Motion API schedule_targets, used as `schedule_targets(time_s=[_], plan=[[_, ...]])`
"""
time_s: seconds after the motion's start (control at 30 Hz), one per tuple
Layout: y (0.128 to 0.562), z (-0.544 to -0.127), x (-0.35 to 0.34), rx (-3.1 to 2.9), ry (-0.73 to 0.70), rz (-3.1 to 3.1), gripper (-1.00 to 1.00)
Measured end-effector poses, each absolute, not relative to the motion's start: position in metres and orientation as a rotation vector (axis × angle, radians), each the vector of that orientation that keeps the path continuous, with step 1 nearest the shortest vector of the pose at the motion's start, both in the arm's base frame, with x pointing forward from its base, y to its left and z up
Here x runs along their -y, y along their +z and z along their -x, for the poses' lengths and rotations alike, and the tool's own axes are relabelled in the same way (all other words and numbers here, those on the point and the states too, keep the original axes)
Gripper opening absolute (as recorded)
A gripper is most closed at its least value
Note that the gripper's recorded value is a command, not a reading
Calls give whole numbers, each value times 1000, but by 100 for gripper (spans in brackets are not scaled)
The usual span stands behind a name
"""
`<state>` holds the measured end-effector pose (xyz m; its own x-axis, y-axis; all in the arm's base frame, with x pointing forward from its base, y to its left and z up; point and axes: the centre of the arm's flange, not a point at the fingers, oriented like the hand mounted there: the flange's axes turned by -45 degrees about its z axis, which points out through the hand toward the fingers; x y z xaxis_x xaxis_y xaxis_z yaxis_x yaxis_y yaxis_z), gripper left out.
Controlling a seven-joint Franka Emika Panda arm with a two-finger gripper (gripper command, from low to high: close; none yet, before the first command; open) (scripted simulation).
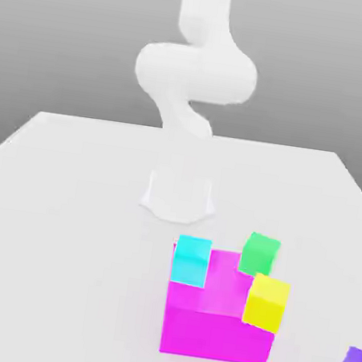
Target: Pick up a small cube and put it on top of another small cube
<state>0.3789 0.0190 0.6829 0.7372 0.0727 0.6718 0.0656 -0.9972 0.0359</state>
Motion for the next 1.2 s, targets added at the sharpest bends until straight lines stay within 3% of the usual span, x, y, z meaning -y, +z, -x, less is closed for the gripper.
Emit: schedule_targets(time_s=[0.27,0.5,0.77,0.97,1.1,1.13,1.2], plan=[[574,-461,-95,-580,822,-2930,0],[463,-496,-169,-988,561,-2873,0],[322,-488,-256,-1458,264,-2729,0],[214,-454,-304,-1779,41,-2580,0],[152,-446,-313,-1833,3,-2551,0],[138,-445,-313,-1835,2,-2550,-100],[138,-445,-313,-1835,1,-2550,-100]])
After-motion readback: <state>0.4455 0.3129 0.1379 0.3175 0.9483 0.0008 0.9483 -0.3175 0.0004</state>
